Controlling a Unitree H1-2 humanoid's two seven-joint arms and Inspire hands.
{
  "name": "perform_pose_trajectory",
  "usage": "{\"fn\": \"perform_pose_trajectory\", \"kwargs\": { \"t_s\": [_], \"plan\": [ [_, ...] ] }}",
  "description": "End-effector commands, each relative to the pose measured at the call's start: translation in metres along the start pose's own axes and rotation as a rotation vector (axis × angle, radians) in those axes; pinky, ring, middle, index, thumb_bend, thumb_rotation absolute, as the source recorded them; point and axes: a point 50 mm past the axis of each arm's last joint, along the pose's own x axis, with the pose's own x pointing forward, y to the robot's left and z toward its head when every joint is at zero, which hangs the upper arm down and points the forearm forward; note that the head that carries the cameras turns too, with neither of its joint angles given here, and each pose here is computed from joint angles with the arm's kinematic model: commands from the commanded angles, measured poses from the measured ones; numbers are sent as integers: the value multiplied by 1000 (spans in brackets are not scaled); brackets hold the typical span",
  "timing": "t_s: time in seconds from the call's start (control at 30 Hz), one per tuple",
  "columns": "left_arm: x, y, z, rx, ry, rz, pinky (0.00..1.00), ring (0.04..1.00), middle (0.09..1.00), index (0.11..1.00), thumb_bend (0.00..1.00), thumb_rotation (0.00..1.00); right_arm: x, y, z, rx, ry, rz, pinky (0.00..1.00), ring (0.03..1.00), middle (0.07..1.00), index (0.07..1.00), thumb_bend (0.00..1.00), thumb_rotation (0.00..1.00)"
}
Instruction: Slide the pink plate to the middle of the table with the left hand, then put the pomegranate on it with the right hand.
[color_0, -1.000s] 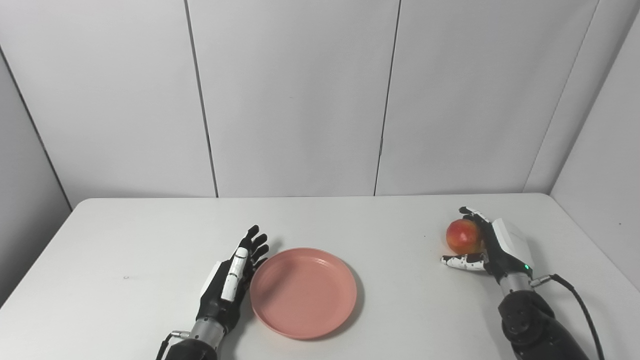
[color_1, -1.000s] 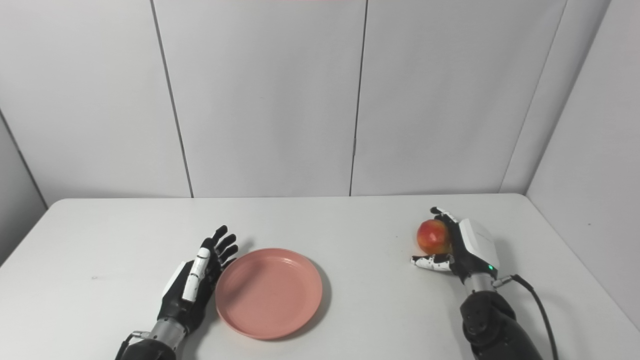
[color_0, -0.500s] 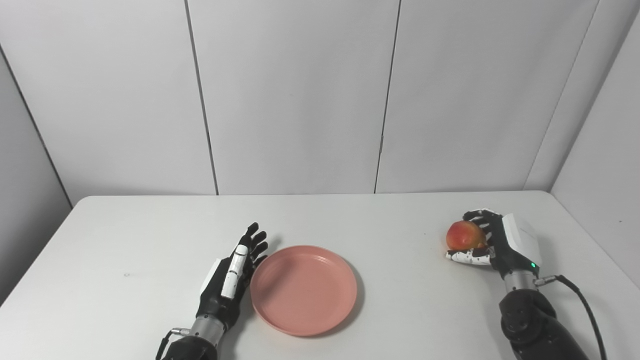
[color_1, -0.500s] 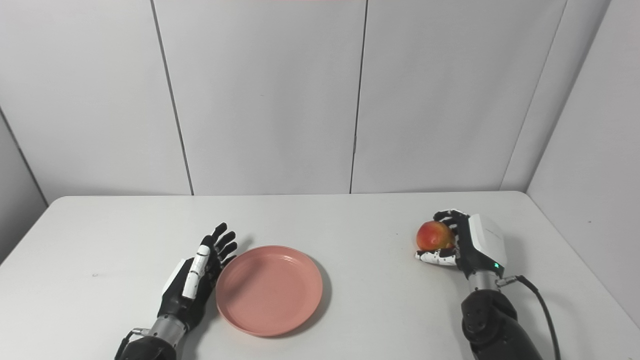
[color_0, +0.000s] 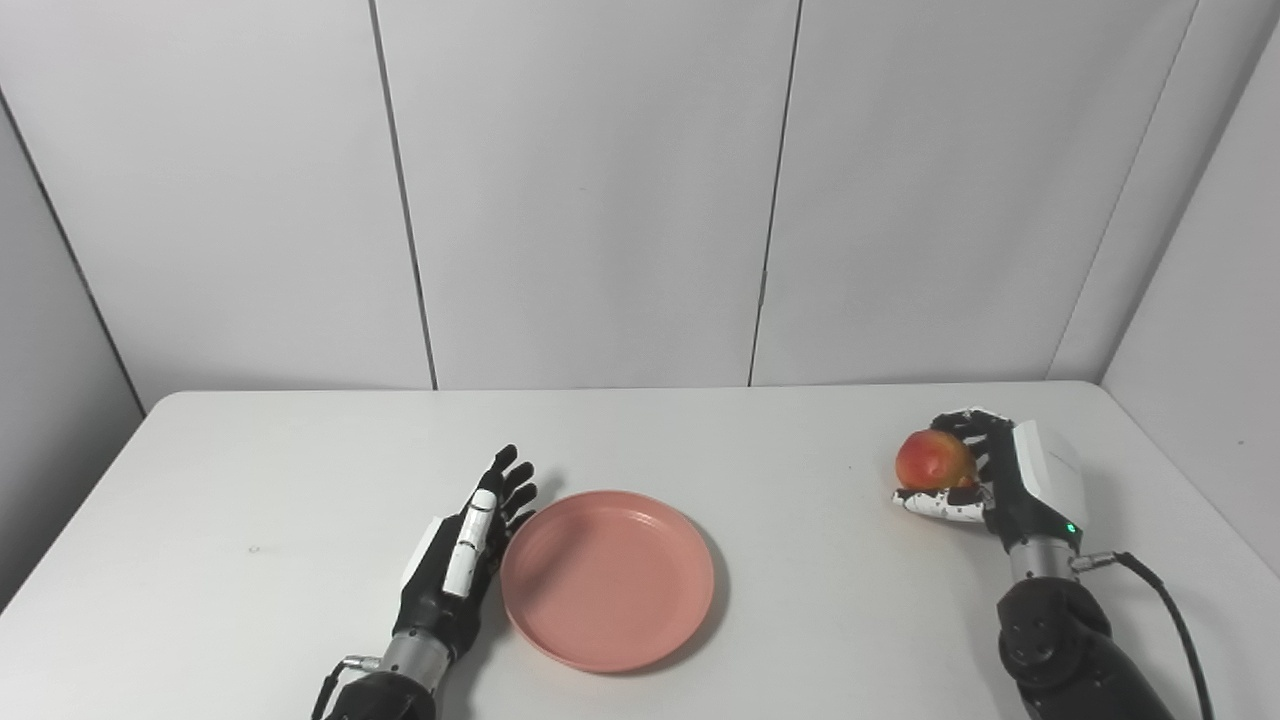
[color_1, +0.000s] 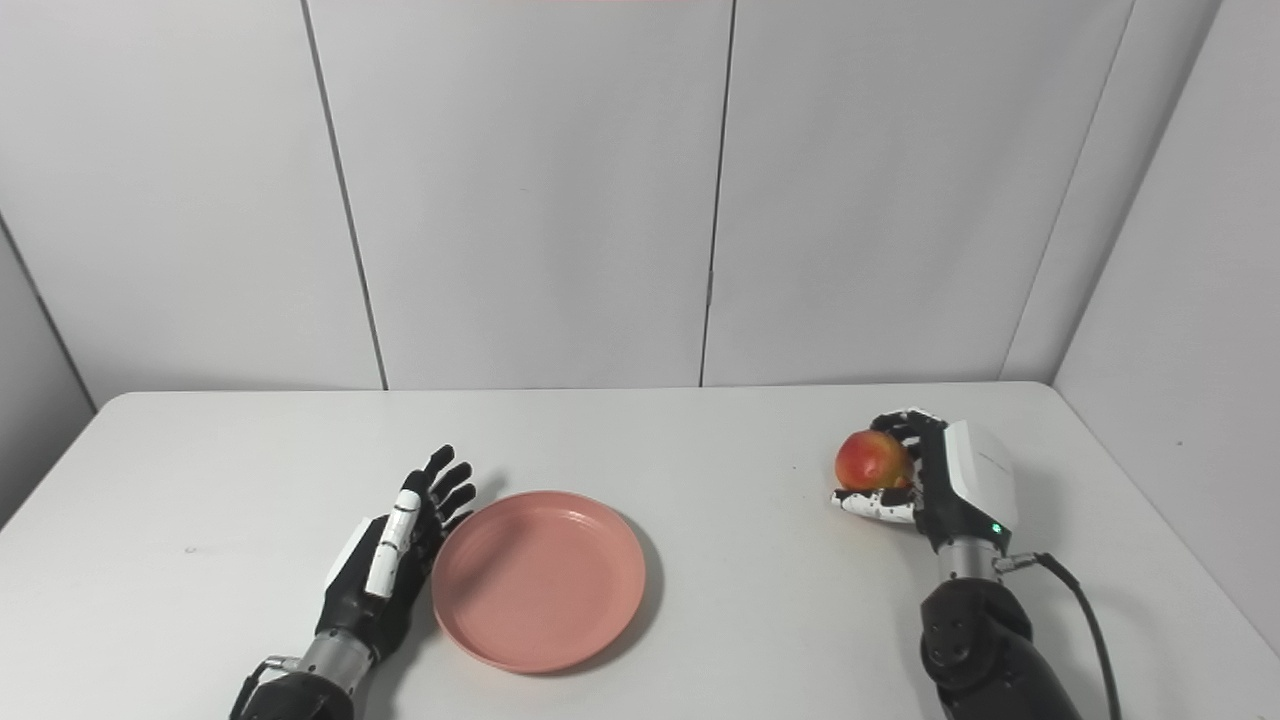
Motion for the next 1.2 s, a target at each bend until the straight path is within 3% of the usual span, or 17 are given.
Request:
{"fn": "perform_pose_trajectory", "kwargs": {
  "t_s": [0.0, 0.4, 0.6, 0.7, 0.87, 1.17],
  "plan": [
    [6, -2, 3, 18, -11, -3, 923, 961, 968, 972, 517, 1000, 20, -20, 28, 72, -125, -104, 397, 477, 452, 532, 518, 0],
    [10, -9, -1, 43, -24, -18, 928, 961, 973, 975, 539, 1000, 7, -27, 73, 186, -269, -80, 409, 473, 455, 532, 518, 0],
    [13, -16, -1, 59, -28, -9, 919, 958, 968, 967, 531, 1000, -4, -23, 91, 209, -309, -37, 362, 433, 438, 532, 518, 0],
    [14, -19, -2, 62, -31, -10, 925, 962, 972, 970, 527, 1000, -8, -20, 94, 228, -328, -9, 347, 416, 432, 532, 518, 0],
    [16, -24, -3, 71, -31, -7, 920, 958, 967, 962, 510, 1000, -17, -13, 100, 249, -353, 44, 416, 485, 463, 524, 519, 0],
    [18, -30, -3, 75, -30, -8, 923, 962, 971, 966, 516, 1000, -31, -4, 109, 286, -392, 105, 404, 469, 452, 534, 518, 0]
  ]
}}
